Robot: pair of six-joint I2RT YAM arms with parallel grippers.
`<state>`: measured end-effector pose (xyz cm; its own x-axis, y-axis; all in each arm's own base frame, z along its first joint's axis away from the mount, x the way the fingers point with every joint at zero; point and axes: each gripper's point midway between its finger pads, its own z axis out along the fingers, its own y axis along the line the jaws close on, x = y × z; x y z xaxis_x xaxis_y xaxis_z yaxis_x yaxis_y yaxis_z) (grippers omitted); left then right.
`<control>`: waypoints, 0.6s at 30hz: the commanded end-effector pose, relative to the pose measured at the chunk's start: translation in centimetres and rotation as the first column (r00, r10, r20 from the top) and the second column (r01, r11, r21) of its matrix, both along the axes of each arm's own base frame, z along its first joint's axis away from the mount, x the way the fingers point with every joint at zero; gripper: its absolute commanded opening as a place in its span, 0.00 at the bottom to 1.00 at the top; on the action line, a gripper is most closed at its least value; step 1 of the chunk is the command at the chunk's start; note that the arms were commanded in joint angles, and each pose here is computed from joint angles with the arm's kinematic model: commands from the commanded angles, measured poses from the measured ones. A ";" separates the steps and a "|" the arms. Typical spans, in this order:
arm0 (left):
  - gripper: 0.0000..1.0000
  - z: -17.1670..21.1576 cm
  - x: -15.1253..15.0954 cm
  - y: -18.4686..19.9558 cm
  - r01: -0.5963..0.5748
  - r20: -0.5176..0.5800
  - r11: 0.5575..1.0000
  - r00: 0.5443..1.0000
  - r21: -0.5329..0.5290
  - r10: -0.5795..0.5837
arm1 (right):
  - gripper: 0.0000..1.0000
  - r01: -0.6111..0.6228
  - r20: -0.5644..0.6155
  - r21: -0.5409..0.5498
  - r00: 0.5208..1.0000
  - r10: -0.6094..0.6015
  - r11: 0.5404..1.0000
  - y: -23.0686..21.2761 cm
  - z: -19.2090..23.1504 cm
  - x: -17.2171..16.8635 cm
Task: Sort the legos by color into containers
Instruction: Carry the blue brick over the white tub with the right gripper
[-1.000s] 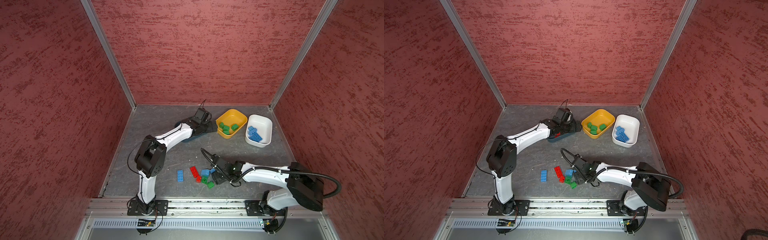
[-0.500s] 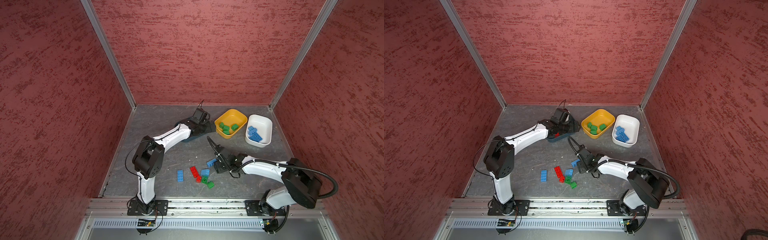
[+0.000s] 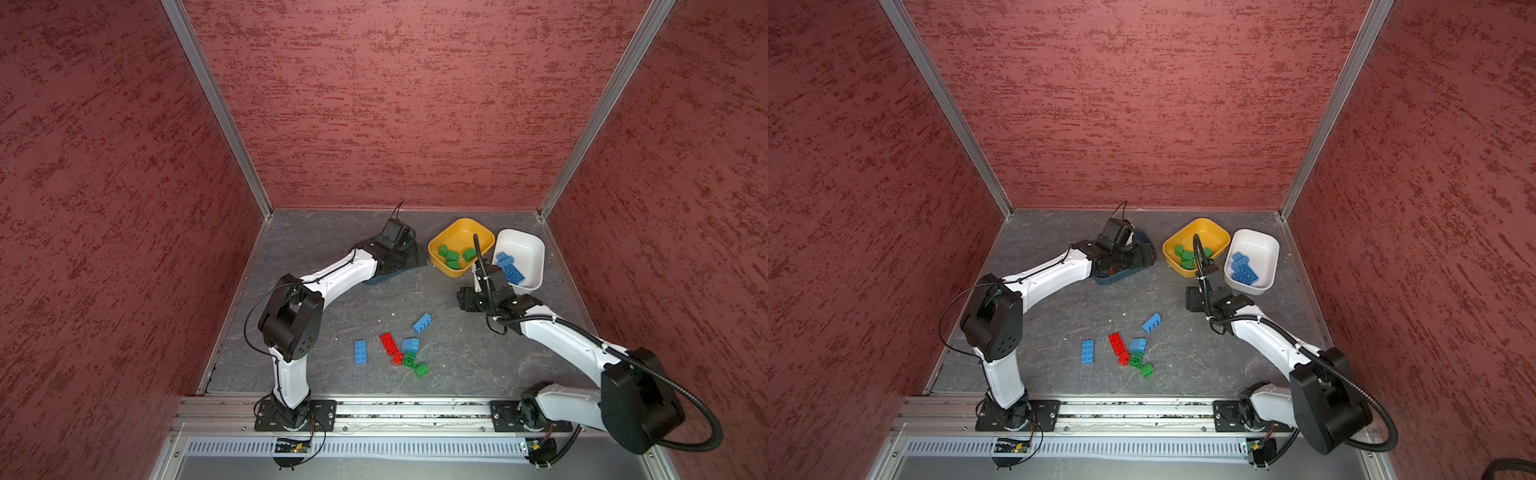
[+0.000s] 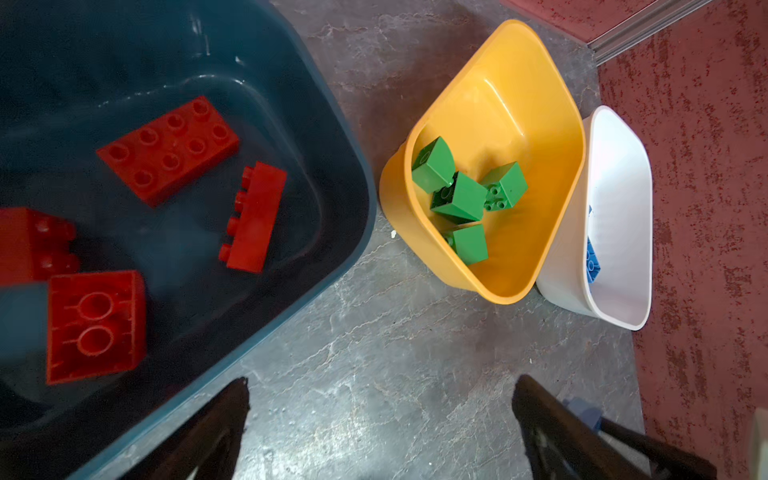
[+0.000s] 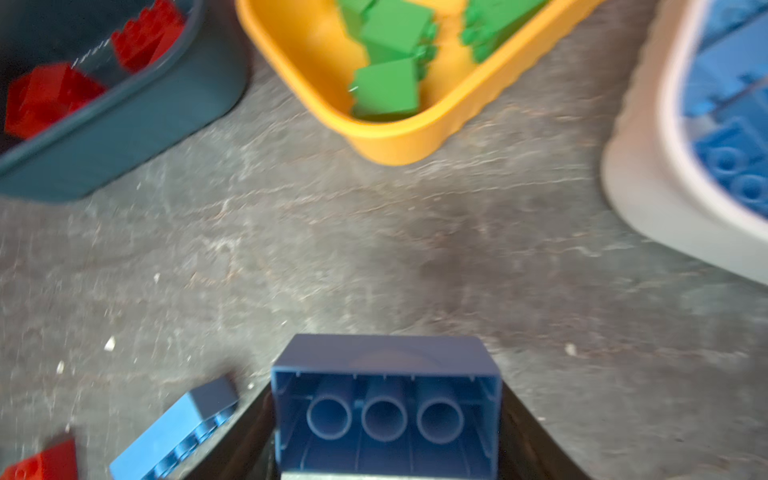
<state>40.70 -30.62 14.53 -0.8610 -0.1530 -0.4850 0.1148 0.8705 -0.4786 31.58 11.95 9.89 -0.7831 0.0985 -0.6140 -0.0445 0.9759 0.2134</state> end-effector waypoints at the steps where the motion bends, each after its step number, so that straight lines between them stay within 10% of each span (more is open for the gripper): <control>1: 0.99 1.0 -1.0 0.7 0.005 0.017 1.000 1.000 0.006 -0.005 | 0.37 0.030 0.055 0.042 0.998 -0.032 0.999 -1.7 1.5 1.3; 18: 0.99 -1.0 -7.1 1.9 0.060 0.005 0.991 0.998 0.118 -0.061 | 0.38 0.259 0.191 0.122 0.941 -0.279 0.958 -13.2 7.0 11.2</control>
<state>33.73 -29.73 12.43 -0.8823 -0.0415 -0.4688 0.1702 0.9005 -0.4001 41.16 0.12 15.88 -0.6167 0.3551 -0.7025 0.1560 0.9299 0.3330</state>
